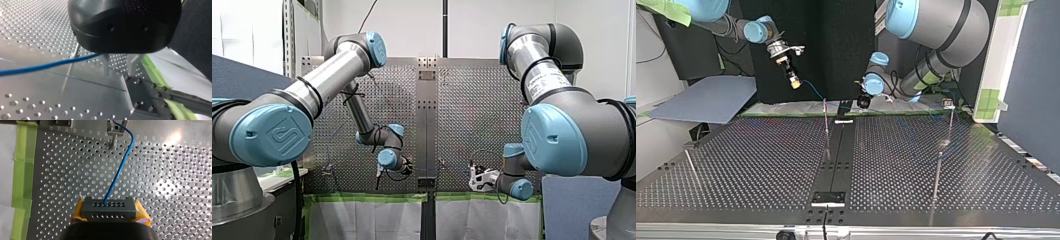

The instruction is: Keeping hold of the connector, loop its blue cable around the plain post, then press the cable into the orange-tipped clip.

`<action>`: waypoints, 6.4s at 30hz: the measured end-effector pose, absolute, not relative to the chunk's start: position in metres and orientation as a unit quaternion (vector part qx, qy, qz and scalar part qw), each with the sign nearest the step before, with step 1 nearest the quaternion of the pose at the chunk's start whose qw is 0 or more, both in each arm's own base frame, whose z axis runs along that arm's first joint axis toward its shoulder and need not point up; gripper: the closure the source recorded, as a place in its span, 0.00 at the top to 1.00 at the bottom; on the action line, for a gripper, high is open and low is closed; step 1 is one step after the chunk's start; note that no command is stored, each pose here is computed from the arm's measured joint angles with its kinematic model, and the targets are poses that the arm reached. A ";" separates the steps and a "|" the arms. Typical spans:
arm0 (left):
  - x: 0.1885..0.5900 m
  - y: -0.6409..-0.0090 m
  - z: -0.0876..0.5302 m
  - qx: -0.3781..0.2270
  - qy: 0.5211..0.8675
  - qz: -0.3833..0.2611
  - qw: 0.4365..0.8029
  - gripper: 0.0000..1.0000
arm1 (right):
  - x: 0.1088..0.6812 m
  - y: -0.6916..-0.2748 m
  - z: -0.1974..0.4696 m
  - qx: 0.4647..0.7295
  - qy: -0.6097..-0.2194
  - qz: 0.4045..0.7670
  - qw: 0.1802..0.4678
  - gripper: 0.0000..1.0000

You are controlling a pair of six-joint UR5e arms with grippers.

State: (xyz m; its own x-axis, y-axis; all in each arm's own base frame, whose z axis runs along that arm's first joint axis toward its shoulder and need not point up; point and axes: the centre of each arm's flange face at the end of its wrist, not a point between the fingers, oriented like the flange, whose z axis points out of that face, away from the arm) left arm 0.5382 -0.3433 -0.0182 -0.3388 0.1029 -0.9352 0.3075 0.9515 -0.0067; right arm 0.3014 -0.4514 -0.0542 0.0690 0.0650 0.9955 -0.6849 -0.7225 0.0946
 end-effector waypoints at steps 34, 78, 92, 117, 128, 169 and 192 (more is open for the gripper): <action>0.453 -0.364 0.024 0.166 0.783 -0.133 0.584 1.00 | 0.364 -0.399 -0.055 0.697 -0.146 0.658 0.245 0.00; 0.427 -0.399 0.026 0.172 0.776 -0.151 0.587 1.00 | 0.338 -0.425 -0.055 0.696 -0.249 0.585 0.333 0.00; 0.423 -0.404 0.027 0.170 0.775 -0.154 0.589 1.00 | 0.321 -0.437 -0.055 0.678 -0.298 0.554 0.381 0.00; 0.424 -0.403 0.027 0.158 0.777 -0.157 0.589 1.00 | 0.298 -0.447 -0.055 0.640 -0.375 0.494 0.454 0.00; 0.423 -0.404 0.027 0.158 0.777 -0.157 0.589 1.00 | 0.294 -0.448 -0.055 0.632 -0.387 0.484 0.465 0.00; 0.412 -0.409 0.025 0.161 0.785 -0.156 0.577 1.00 | 0.291 -0.450 -0.055 0.633 -0.389 0.483 0.463 0.00; 0.373 -0.392 0.004 0.187 0.814 -0.117 0.537 1.00 | 0.286 -0.454 -0.055 0.632 -0.392 0.481 0.465 0.00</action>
State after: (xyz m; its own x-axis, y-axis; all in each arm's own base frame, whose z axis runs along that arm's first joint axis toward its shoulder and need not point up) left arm 0.3733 -0.3917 0.0040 -0.3534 0.1792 -0.9182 0.4304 0.9026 0.0105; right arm 0.2860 -0.4535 -0.0552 0.2309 -0.0486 0.9718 -0.9420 -0.2610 0.2108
